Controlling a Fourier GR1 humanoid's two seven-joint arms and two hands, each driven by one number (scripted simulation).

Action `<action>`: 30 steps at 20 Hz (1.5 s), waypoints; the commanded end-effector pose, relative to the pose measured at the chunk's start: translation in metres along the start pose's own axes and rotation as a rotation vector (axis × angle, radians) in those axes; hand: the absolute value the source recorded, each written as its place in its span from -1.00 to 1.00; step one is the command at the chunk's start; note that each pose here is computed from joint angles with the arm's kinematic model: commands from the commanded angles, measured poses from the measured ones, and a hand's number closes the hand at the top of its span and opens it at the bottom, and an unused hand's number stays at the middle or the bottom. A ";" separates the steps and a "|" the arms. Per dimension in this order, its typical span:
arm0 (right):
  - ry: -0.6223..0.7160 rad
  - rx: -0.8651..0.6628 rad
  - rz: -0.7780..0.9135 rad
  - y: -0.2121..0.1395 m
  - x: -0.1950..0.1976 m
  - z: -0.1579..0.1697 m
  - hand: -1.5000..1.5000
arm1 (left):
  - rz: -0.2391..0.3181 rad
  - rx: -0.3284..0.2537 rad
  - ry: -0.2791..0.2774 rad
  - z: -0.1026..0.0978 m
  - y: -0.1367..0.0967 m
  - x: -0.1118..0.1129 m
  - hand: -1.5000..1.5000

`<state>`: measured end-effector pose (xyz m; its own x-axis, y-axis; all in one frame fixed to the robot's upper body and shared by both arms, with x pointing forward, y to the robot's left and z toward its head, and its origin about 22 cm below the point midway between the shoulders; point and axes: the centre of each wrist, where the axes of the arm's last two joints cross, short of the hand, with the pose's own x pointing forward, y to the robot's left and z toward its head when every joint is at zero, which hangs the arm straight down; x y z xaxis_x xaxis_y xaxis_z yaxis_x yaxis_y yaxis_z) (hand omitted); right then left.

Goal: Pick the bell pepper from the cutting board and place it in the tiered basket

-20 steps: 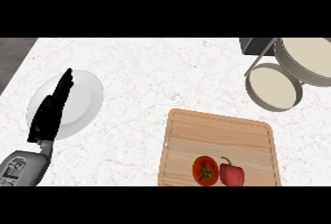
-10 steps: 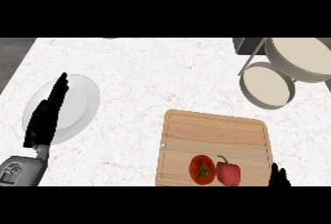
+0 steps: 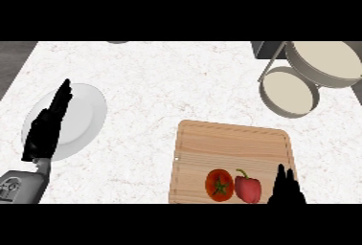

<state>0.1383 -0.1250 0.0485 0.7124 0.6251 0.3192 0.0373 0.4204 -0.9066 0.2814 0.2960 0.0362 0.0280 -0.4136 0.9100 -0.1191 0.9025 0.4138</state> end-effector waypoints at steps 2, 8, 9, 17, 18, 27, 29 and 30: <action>0.228 0.033 -0.022 0.017 0.009 -0.005 -1.00 | 0.012 0.003 0.007 0.005 0.001 -0.008 0.00; 0.240 0.049 -0.035 0.012 0.012 -0.014 -1.00 | 0.003 0.017 -0.013 -0.007 0.006 0.008 0.00; 0.239 0.049 -0.033 0.016 0.011 -0.012 -1.00 | 0.005 0.001 0.000 -0.001 0.012 0.004 0.00; 0.235 0.090 -0.042 0.036 0.011 -0.034 -1.00 | -0.007 -0.002 0.013 0.002 0.013 -0.009 0.00; 0.239 0.089 -0.048 0.031 0.015 -0.040 -1.00 | 0.016 0.008 0.007 0.002 0.013 0.006 0.00; 0.235 0.254 -0.008 0.043 0.018 -0.061 1.00 | -0.009 0.007 -0.004 -0.001 -0.013 0.005 0.00; 0.126 0.249 0.112 0.060 0.027 -0.055 1.00 | 0.001 0.016 0.012 -0.011 0.000 -0.001 0.00; 0.115 0.220 0.182 0.055 0.031 -0.059 1.00 | 0.013 -0.007 0.006 0.003 -0.002 -0.016 0.00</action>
<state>0.1915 -0.1315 -0.0062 0.7390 0.6153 0.2743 -0.1265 0.5267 -0.8406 0.2812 0.2946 0.0303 0.0327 -0.4070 0.9128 -0.1225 0.9048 0.4078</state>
